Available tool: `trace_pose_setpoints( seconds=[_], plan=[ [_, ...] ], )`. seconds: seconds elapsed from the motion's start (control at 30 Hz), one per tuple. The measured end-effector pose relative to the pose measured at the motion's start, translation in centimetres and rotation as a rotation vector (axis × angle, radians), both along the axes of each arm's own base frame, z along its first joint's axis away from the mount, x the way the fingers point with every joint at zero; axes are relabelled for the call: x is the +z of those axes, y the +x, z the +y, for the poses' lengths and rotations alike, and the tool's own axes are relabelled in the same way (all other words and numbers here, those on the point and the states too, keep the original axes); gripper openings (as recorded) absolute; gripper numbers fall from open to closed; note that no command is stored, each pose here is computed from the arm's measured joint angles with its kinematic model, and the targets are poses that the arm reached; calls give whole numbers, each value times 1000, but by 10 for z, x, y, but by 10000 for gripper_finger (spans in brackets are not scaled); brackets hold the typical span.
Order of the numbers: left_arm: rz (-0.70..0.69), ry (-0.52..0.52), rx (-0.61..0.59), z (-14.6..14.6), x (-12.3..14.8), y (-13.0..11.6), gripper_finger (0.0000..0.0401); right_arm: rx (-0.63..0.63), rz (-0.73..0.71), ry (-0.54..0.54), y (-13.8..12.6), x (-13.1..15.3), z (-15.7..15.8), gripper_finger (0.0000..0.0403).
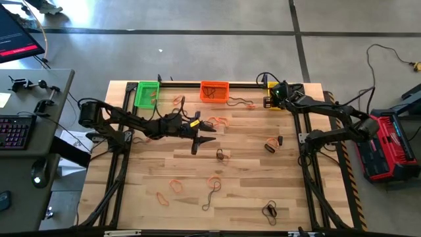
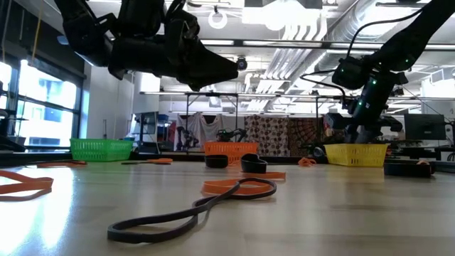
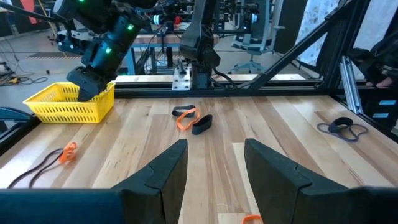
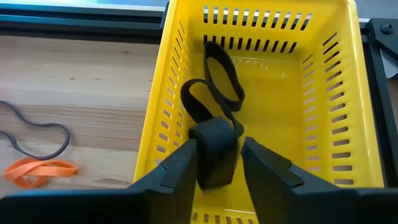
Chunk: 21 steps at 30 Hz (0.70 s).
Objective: Sort rubber bands into baskets
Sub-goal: Put the top left black rubber band into the yellow bin, then put the top right blue rubber band into the orange bin
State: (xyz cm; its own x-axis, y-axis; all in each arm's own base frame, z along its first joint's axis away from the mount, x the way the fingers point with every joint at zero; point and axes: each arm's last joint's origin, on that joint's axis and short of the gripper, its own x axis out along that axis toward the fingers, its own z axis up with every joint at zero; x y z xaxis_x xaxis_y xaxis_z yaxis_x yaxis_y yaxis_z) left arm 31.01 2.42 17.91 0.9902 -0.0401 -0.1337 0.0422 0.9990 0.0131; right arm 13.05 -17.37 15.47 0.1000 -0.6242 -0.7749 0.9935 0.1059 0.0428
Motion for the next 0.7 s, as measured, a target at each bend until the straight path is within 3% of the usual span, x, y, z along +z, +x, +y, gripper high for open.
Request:
trace_pose_setpoints(
  seconds=[0.23, 0.5, 0.7],
  plan=[
    [0, 0, 0, 0, 0, 0, 152, 8, -1, 10, 2, 4, -1, 161],
    [14, -2, 0, 0, 0, -1, 152, 73, 31, -3, 11, 30, -9, 161],
    [41, 22, -2, 0, 7, -6, 152, 222, -43, -85, 26, 47, -1, 147]
  ],
)
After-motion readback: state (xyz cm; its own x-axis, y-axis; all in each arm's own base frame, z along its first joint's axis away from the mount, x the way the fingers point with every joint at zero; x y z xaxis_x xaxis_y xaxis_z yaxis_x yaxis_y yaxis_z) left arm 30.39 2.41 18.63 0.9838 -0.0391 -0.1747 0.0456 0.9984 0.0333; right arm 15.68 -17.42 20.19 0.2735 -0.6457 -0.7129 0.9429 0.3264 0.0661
